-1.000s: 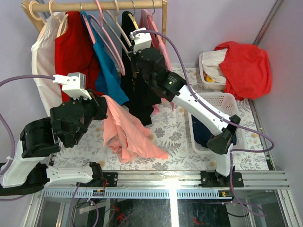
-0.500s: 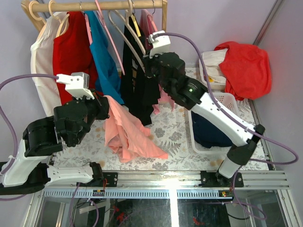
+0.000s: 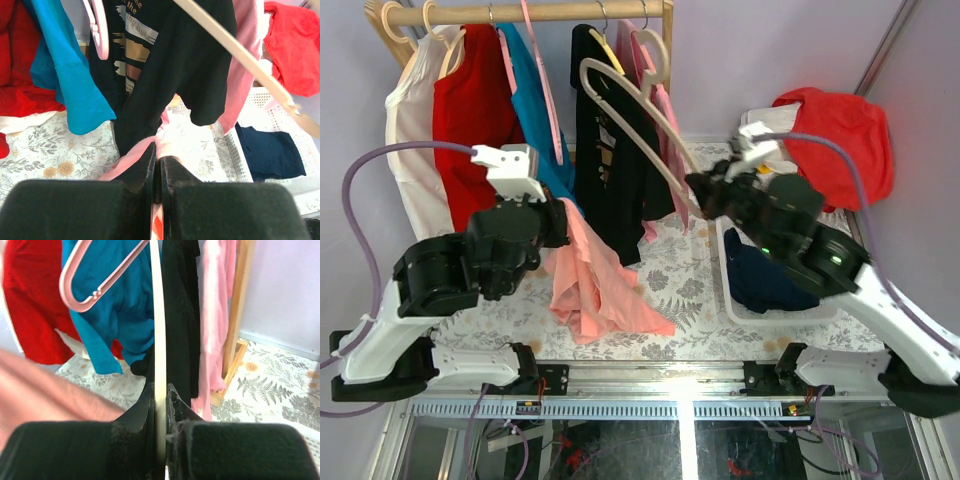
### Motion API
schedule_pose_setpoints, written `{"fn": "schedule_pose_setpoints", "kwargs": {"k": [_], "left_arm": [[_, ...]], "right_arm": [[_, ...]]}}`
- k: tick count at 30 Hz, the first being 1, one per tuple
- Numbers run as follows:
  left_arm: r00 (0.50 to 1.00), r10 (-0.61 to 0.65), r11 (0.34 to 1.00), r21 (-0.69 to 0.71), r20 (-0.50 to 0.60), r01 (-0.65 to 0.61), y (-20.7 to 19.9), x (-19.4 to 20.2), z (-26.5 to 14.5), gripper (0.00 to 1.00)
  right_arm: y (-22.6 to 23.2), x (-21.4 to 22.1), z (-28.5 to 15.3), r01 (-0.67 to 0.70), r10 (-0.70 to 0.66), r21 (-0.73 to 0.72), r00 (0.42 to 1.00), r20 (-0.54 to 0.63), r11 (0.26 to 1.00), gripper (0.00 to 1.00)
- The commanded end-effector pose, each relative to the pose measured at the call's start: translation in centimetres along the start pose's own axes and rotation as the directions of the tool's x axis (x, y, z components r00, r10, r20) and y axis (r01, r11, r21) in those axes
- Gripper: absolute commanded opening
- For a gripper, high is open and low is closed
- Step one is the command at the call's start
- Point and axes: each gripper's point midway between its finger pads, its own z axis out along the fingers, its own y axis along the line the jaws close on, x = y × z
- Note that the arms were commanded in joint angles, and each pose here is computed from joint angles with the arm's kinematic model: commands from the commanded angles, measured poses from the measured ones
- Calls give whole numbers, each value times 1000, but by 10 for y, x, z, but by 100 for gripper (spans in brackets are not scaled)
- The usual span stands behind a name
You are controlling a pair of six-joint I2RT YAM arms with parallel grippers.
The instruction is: Place the t-shirt on the hanger
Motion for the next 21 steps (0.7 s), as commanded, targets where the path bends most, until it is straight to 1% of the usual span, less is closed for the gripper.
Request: {"fn": "schedule_pose_setpoints", "kwargs": {"k": [1, 4, 5, 11, 16, 18, 21], "left_arm": [[1000, 26, 999, -27, 6, -26, -6, -7, 6, 0], [998, 66, 995, -72, 2, -66, -8, -10, 13, 0], [996, 85, 992, -95, 2, -84, -8, -11, 16, 0], [988, 153, 976, -158, 18, -148, -21, -26, 33, 0], [979, 203, 961, -189, 0, -200, -34, -29, 52, 0], [975, 221, 951, -219, -4, -216, -33, -33, 59, 0], [972, 233, 944, -239, -11, -229, -30, -37, 67, 0]], "right_arm": [[-10, -25, -71, -45, 49, -77, 997, 57, 996, 0], [-18, -16, -121, -70, 76, -138, 996, 38, 988, 0], [-16, -12, -136, -80, 87, -180, 996, 27, 980, 0], [-10, 27, -211, -132, 106, -353, 990, -93, 926, 0], [-19, 47, -262, -180, 136, -405, 982, -134, 896, 0], [-20, 53, -275, -205, 156, -421, 977, -149, 884, 0], [-31, 57, -288, -219, 174, -391, 974, -147, 894, 0]]}}
